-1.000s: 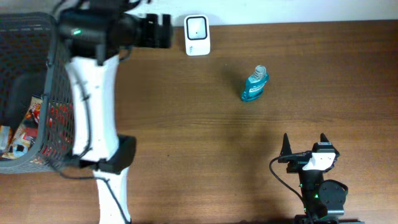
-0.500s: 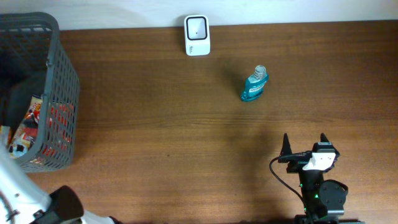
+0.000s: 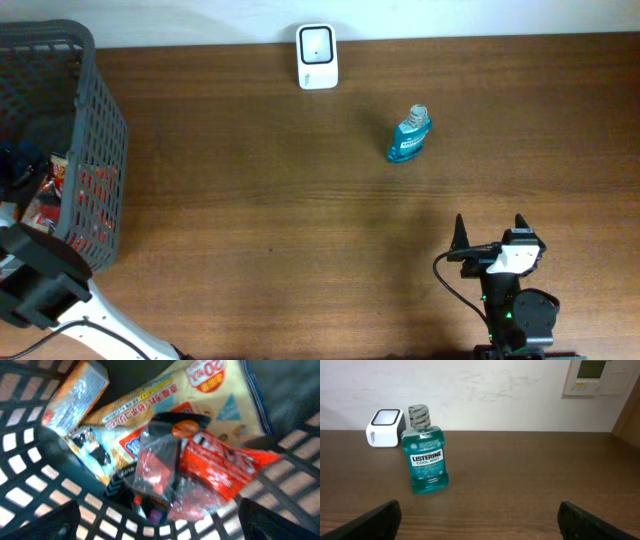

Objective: Scan the item barcode
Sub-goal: 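Grasp a small red snack pack in the basket and place it on table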

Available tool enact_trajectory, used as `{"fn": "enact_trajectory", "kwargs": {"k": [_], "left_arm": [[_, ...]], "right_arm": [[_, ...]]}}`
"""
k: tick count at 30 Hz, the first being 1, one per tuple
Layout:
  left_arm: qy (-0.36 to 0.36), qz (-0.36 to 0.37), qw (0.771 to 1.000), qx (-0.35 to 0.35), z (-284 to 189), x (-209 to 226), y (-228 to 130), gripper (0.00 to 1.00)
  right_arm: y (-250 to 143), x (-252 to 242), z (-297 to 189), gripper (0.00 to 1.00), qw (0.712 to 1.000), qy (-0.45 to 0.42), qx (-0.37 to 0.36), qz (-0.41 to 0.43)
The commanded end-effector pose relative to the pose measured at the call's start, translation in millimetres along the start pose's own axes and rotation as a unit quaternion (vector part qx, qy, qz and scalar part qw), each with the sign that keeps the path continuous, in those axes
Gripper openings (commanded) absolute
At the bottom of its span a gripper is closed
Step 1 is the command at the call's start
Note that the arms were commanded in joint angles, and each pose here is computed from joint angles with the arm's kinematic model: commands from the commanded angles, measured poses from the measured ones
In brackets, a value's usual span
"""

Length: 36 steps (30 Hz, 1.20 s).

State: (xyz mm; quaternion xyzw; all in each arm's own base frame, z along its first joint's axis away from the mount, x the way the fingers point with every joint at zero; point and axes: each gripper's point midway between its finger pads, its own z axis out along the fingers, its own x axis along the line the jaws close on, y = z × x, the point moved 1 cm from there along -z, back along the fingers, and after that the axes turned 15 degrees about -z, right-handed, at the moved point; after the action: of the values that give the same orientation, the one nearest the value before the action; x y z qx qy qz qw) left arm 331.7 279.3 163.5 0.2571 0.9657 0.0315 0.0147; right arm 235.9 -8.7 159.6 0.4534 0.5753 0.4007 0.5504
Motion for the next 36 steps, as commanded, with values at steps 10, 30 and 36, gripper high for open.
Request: {"fn": "enact_trajectory", "kwargs": {"k": [10,30,36], "left_arm": [[-0.032,0.054,0.997,0.045,100.2,-19.8,-19.1,0.04],[-0.478,0.274,0.825,-0.124,-306.0,-201.9,-200.4,0.0],[-0.32,0.36,0.873,-0.072,-172.8,-329.4,-314.7,0.0]], "right_arm": [[-3.0,1.5,0.2,0.98,1.0,0.001,0.003,-0.004],[-3.0,1.5,0.2,0.98,1.0,0.001,0.003,-0.004],[-3.0,1.5,0.2,0.98,1.0,0.001,0.003,-0.004]]}}
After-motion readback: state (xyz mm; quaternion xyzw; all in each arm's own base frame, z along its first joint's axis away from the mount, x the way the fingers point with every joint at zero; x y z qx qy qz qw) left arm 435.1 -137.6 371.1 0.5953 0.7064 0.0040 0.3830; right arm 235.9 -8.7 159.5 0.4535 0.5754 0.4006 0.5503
